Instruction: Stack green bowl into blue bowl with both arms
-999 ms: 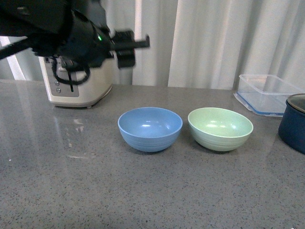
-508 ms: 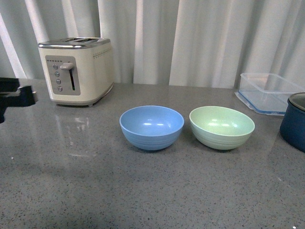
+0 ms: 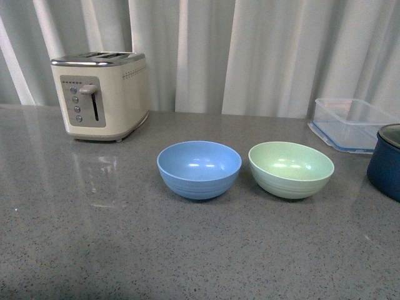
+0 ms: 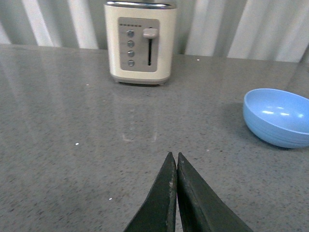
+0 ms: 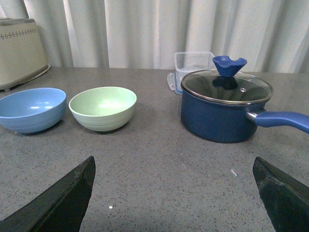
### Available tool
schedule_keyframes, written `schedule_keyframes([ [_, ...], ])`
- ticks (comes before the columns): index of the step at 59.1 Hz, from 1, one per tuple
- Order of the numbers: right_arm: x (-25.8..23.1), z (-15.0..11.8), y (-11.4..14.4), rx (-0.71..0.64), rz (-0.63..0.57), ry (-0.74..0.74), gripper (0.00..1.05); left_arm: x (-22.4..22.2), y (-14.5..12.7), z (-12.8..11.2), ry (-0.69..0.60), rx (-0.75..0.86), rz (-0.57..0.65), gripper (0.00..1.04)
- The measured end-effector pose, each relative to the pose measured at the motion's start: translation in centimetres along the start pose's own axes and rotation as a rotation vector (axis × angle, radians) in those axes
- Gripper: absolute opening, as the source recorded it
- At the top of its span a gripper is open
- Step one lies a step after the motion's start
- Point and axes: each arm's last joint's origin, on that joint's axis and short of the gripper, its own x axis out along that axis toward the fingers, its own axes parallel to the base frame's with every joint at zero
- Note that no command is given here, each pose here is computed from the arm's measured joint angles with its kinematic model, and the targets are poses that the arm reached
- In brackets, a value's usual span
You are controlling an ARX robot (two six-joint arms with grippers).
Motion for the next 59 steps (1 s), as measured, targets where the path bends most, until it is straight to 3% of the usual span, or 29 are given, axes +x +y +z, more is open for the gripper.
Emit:
schedule_keyframes([
  [17,0.0,0.0,0.0,0.000,0.000,0.000,0.95,-2.8,0.2,-1.6,0.008,0.000,0.007,0.04],
  [59,0.0,0.0,0.0,0.000,0.000,0.000,0.95,-6.0,0.2,-0.3,-0.035,0.000,0.007,0.04],
])
